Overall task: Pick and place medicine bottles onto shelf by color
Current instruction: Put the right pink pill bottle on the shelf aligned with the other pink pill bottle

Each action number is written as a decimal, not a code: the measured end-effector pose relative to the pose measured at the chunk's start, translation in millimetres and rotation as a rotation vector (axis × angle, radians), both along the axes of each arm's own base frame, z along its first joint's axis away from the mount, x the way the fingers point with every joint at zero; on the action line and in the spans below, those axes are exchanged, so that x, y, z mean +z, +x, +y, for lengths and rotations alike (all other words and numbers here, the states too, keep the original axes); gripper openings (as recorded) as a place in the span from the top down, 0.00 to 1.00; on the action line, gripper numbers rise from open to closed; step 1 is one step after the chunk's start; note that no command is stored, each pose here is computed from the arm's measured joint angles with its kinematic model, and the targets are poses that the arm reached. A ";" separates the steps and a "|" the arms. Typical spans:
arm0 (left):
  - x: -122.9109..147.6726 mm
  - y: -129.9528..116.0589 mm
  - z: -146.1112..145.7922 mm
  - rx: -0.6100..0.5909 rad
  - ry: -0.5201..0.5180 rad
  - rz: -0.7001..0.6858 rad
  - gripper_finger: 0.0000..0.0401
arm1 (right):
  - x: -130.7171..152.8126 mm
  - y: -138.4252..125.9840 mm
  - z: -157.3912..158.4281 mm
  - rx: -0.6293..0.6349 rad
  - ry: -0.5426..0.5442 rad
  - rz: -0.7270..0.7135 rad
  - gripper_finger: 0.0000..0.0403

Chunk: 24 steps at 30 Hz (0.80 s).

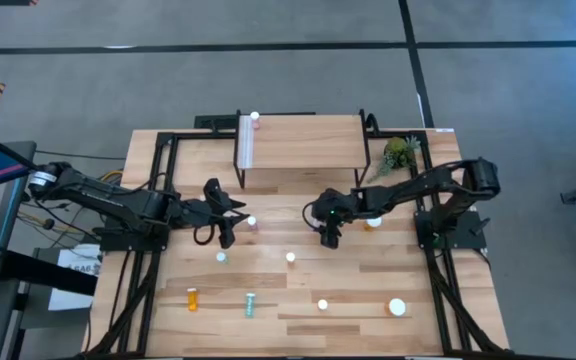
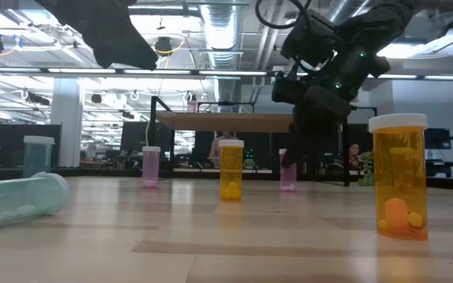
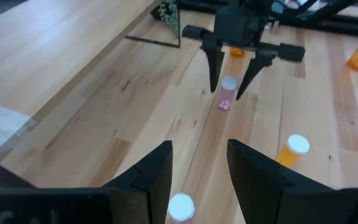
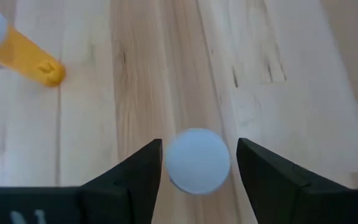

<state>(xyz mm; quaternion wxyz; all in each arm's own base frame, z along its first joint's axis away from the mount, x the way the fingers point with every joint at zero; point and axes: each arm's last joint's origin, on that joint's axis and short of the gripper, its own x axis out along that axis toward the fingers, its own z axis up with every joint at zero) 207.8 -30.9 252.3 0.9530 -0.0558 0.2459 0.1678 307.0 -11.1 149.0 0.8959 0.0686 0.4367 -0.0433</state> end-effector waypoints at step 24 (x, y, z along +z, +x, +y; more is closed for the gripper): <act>1.0 1.5 -0.3 -0.004 0.005 -0.014 0.65 | 5.0 -4.2 0.2 0.010 -0.007 0.020 0.65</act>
